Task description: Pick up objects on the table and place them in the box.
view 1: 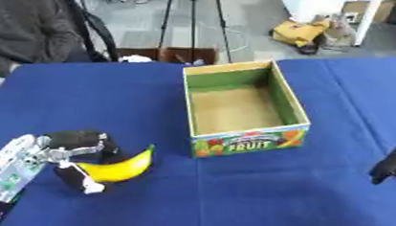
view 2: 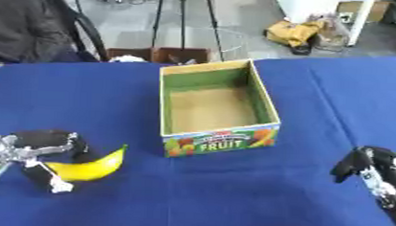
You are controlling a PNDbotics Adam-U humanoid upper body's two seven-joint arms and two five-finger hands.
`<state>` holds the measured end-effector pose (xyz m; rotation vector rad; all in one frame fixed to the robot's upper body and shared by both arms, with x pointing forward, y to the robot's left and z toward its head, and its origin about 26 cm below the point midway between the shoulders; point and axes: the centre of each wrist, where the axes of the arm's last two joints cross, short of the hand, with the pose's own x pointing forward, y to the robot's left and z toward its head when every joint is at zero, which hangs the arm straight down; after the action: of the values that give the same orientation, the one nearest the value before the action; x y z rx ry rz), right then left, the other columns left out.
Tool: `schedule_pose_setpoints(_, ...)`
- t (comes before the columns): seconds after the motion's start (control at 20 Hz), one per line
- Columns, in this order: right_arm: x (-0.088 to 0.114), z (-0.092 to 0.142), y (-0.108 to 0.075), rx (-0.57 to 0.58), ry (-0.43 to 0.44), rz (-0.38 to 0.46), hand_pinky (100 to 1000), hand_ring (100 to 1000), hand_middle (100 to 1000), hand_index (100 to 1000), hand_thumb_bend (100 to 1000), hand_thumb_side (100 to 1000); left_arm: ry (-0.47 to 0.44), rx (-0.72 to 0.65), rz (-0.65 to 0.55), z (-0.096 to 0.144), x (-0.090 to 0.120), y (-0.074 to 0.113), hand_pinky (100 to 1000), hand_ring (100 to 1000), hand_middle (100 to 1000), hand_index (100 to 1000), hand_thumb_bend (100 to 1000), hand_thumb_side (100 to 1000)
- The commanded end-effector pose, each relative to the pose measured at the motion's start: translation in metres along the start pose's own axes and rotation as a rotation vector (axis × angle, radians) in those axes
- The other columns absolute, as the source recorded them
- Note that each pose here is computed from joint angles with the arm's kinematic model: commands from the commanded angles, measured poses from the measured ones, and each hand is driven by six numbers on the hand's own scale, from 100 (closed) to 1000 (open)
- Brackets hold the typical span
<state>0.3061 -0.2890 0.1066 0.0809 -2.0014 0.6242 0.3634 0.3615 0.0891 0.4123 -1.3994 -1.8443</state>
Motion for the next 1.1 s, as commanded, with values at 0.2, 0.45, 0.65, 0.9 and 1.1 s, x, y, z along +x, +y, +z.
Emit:
schedule_pose_setpoints(0.2,0.005,-0.002,-0.005,0.005,-0.017,0.017,468,528,436,520,100,677,-0.003,-0.010,-0.067,0.016,-0.005,0.020,664,490,414,776,353,300)
schedule_pose_setpoints(0.45,0.005,-0.002,-0.006,0.005,-0.016,0.018,468,528,436,519,100,676,-0.002,0.014,-0.114,0.027,-0.007,0.039,661,498,408,774,371,271)
schedule_pose_setpoints(0.65,0.006,-0.002,-0.006,0.006,-0.017,0.018,468,528,436,519,100,676,-0.005,0.047,-0.136,0.033,-0.006,0.053,661,498,408,774,378,248)
schedule_pose_setpoints(0.9,0.006,-0.003,-0.006,0.011,-0.018,0.018,468,528,436,519,100,676,-0.026,0.105,-0.184,0.035,-0.003,0.082,661,497,406,776,390,211)
schedule_pose_setpoints(1.1,0.005,-0.003,-0.005,0.014,-0.018,0.016,468,528,436,519,100,677,-0.047,0.162,-0.202,0.033,0.000,0.104,661,496,402,776,383,189)
